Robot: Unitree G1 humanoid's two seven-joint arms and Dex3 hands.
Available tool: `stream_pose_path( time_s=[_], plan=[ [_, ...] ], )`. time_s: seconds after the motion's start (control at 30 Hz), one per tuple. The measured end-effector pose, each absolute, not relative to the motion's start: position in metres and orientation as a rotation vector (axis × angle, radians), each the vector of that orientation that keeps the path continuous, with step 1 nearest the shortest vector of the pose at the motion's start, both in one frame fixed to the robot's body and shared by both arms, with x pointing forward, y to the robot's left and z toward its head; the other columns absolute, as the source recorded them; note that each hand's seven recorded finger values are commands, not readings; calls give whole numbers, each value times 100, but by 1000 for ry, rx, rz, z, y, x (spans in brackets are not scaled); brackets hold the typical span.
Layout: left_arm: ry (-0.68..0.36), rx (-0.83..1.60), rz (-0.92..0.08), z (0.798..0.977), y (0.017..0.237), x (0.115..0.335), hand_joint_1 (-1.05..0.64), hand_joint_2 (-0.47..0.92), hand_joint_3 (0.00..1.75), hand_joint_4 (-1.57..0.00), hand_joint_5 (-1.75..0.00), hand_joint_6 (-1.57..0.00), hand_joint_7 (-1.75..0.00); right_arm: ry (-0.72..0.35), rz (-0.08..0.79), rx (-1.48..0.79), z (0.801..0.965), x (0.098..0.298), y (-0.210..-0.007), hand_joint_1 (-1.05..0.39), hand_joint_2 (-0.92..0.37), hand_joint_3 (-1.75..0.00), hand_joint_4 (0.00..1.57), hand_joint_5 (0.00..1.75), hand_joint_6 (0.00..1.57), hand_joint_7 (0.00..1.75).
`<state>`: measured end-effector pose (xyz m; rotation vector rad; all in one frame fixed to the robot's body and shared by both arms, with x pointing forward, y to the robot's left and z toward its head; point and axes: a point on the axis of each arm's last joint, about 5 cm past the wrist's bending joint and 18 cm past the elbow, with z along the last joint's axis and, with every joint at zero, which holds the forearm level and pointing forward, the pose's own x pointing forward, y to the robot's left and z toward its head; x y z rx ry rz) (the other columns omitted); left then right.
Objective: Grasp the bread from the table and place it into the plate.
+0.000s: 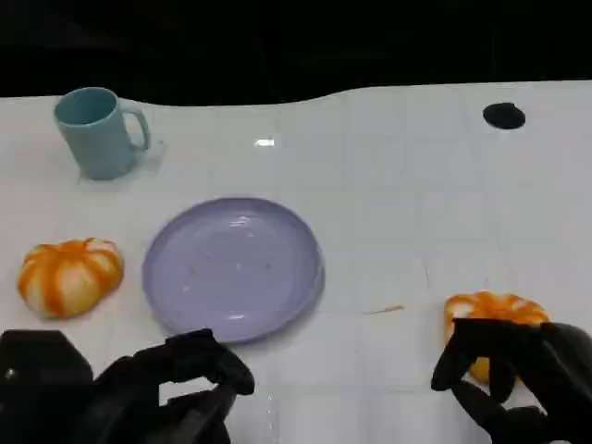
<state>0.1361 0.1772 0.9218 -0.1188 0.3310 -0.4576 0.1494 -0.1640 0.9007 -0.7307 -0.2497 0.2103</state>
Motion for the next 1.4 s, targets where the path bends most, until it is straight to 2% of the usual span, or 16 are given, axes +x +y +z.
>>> stream_pose_path(
  time_s=[0.8, 0.93, 1.0, 1.07, 1.23, 1.4],
  plan=[
    [336, -117, -451, 921, 180, 136, -33, 77, 80, -67, -175, -60, -146, -251, 211, -730, 901, 150, -164, -10, -36, -113, 90, 161, 92, 113],
    [336, -117, -451, 921, 180, 136, -33, 77, 80, -67, -175, -60, -146, -251, 210, -729, 901, 150, -164, -9, -39, -109, 87, 169, 88, 106],
    [336, -117, -451, 921, 180, 136, -33, 77, 80, -68, -175, -60, -145, -245, 204, -726, 901, 150, -163, -7, -38, -109, 84, 172, 88, 96],
    [336, -117, -451, 921, 180, 136, -33, 77, 80, -68, -175, -60, -145, -242, 196, -718, 902, 149, -162, -7, -37, -108, 82, 167, 89, 89],
    [333, -117, -450, 921, 180, 137, -35, 77, 79, -68, -175, -61, -145, -268, 187, -735, 907, 149, -160, -13, -38, -99, 80, 130, 90, 72],
    [332, -116, -446, 921, 181, 137, -34, 78, 79, -68, -175, -61, -145, -273, 170, -768, 911, 149, -161, -22, -39, -91, 75, 117, 85, 62]
  ],
)
